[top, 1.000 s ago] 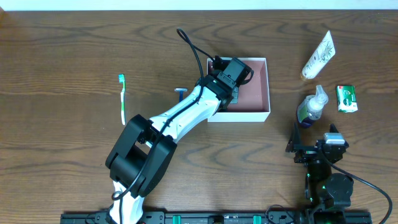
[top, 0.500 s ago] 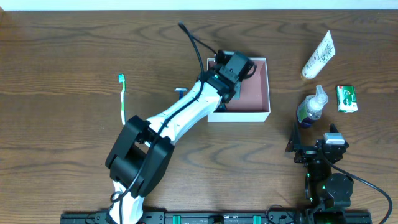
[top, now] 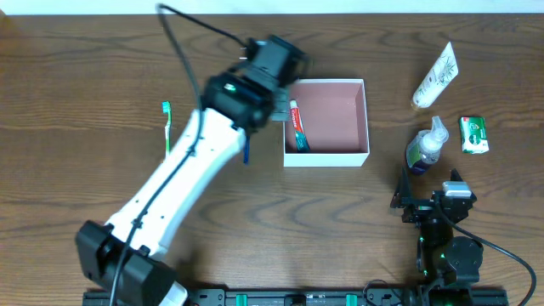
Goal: Pack container
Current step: 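Move the left gripper to the blue razor and grasp its handle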
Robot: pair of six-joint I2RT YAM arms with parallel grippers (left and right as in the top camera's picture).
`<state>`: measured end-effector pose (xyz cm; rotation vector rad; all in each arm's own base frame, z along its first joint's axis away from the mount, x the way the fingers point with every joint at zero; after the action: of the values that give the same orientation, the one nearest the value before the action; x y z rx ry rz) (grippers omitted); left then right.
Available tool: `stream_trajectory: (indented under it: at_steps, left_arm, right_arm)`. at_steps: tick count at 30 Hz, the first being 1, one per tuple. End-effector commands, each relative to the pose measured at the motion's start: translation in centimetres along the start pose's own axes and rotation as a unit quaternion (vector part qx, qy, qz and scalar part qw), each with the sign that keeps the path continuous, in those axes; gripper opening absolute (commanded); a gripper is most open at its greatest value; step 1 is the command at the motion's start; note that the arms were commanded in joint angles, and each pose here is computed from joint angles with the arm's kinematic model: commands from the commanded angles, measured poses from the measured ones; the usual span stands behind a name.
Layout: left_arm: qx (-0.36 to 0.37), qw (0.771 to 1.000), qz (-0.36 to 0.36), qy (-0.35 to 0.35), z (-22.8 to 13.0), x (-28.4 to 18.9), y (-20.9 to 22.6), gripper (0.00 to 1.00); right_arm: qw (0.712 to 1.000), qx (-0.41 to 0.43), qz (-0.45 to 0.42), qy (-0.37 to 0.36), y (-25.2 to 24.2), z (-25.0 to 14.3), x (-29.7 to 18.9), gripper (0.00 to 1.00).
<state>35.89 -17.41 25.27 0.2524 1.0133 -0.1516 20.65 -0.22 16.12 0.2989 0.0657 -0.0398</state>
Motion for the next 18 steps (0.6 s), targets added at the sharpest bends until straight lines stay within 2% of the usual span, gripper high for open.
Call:
stream_trajectory:
  at_steps: [1, 8, 11, 18]
  left_arm:
    - [-0.008, 0.998, -0.002, 0.057, -1.9, 3.0, 1.9, 0.31]
    - [-0.024, 0.992, 0.000, 0.125, -5.6, 7.3, 3.5, 0.31]
    - [0.001, 0.990, -0.013, 0.141, -6.7, 9.1, 2.9, 0.32]
    - [0.001, 0.987, -0.027, 0.159, -8.1, 12.0, 2.0, 0.34]
  right_arm:
    - [1.000, -0.008, 0.003, 0.001, 0.1, -0.1, 0.0, 0.99]
    - [1.000, -0.008, 0.003, 0.001, 0.1, -0.1, 0.0, 0.99]
    - [1.000, -0.008, 0.003, 0.001, 0.1, -0.1, 0.0, 0.99]
    - [1.000, -0.008, 0.003, 0.001, 0.1, -0.1, 0.0, 0.99]
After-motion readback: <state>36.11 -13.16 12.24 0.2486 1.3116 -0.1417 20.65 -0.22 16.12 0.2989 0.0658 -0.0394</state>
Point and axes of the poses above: each gripper's point midway between its finger pads, its own x axis out along the fingers, its own y axis along the line the jaws close on, z = x × y, the point moved 4 cm from there along -x, back along the fingers, and after that the axes turned 15 degrees about x, right-handed, at the moved point
